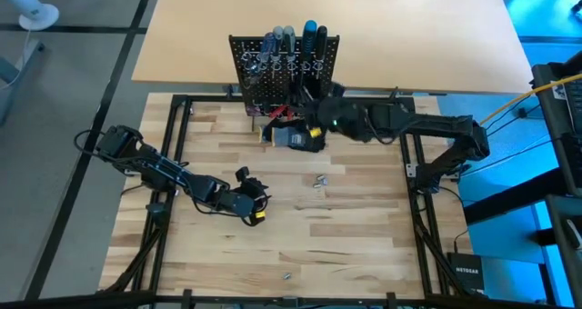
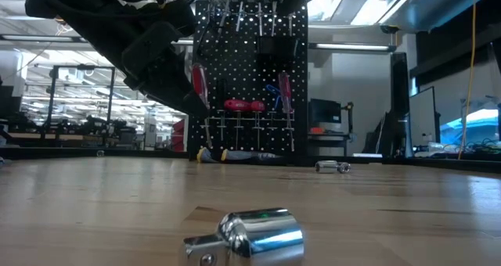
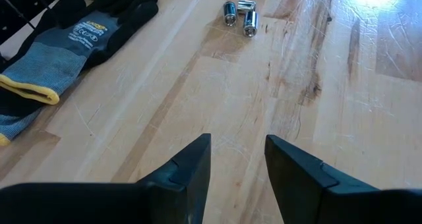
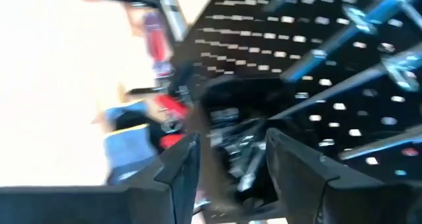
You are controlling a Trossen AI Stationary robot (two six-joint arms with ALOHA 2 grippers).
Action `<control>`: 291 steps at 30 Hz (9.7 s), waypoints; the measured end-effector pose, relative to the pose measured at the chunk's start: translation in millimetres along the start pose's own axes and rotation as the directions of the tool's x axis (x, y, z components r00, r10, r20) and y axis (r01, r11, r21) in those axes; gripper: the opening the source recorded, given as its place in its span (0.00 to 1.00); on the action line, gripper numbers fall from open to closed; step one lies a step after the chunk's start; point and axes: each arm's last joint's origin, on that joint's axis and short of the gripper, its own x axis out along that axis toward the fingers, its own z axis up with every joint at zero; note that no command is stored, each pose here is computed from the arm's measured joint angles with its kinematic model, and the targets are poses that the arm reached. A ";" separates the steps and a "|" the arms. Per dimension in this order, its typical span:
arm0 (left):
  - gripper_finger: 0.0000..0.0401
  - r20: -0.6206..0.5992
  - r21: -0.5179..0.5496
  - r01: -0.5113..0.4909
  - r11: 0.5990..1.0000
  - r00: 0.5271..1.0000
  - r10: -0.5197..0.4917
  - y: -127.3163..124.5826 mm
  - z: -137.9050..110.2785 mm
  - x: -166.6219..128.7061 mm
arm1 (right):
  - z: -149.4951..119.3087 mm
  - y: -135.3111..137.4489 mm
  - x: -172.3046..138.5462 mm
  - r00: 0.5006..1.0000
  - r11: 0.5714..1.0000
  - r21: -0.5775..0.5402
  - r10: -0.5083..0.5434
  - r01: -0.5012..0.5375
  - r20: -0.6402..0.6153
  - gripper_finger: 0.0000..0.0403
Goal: Hang tools onto peg board
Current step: Put the socket into the pegboard bin
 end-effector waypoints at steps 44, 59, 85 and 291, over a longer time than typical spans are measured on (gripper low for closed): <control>0.33 0.000 -0.019 0.000 1.000 1.000 0.000 0.0 0.1 0.0 | -152.0 161.7 17.9 0.801 0.828 0.016 0.548 -0.561 -0.241 0.43; 0.33 0.001 -0.011 -0.001 1.000 1.000 0.001 0.1 0.2 0.1 | -166.5 155.7 55.1 0.750 0.809 0.115 0.581 -0.577 -0.316 0.43; 0.33 0.000 -0.011 -0.001 1.000 1.000 0.001 0.2 0.1 0.1 | -177.5 173.4 72.4 0.741 0.812 0.119 0.572 -0.571 -0.351 0.13; 0.33 0.000 -0.012 -0.001 1.000 1.000 0.001 0.2 0.0 0.1 | -165.0 154.5 93.0 0.724 0.822 -0.060 0.461 -0.566 -0.514 0.21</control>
